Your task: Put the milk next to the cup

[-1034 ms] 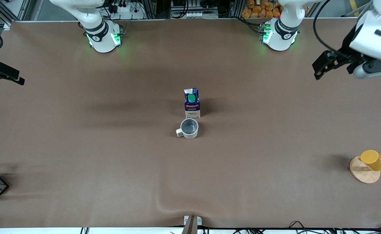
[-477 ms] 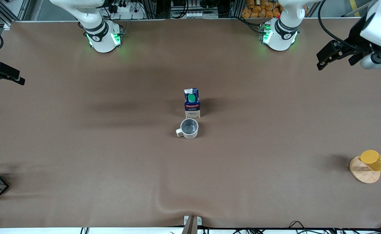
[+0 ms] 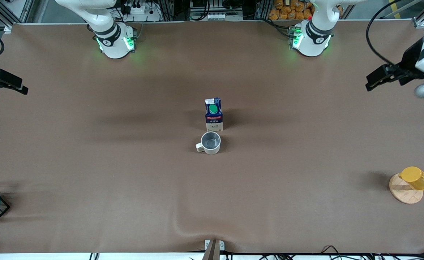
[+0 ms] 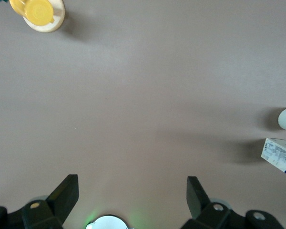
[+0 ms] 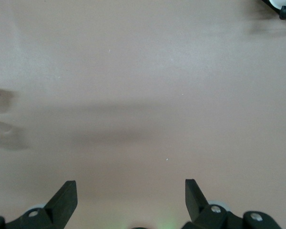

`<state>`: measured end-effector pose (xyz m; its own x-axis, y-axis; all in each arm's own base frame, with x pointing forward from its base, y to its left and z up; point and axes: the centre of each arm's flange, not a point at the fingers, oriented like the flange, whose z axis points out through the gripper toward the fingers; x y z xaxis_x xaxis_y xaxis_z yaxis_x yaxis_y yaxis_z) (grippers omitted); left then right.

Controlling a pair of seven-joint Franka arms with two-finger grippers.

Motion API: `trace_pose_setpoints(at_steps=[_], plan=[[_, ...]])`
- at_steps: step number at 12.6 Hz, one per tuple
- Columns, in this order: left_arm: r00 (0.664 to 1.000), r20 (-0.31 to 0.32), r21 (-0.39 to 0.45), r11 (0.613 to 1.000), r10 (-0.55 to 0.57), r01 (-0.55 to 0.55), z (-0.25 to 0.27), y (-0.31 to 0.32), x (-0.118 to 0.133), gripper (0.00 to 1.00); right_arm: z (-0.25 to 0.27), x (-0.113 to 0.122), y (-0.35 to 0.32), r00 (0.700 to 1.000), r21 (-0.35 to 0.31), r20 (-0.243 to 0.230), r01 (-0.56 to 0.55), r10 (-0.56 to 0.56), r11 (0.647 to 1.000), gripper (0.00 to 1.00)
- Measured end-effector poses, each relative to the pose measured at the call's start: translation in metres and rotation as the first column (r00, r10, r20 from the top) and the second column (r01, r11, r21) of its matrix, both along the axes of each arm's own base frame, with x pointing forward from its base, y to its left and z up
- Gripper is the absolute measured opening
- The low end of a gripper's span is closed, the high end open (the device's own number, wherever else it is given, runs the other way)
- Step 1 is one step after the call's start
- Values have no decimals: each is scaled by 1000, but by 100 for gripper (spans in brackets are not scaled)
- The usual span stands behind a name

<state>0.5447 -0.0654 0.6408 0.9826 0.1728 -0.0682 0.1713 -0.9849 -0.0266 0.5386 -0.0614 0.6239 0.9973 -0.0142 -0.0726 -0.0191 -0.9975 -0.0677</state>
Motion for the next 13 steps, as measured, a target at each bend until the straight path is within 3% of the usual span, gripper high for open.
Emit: trace_pose_setpoints(at_steps=[13], plan=[[998,40,-4,999,-39,39,-4,-4,4,100,0,0,0,1000,0,-1,0,0,1000,100]])
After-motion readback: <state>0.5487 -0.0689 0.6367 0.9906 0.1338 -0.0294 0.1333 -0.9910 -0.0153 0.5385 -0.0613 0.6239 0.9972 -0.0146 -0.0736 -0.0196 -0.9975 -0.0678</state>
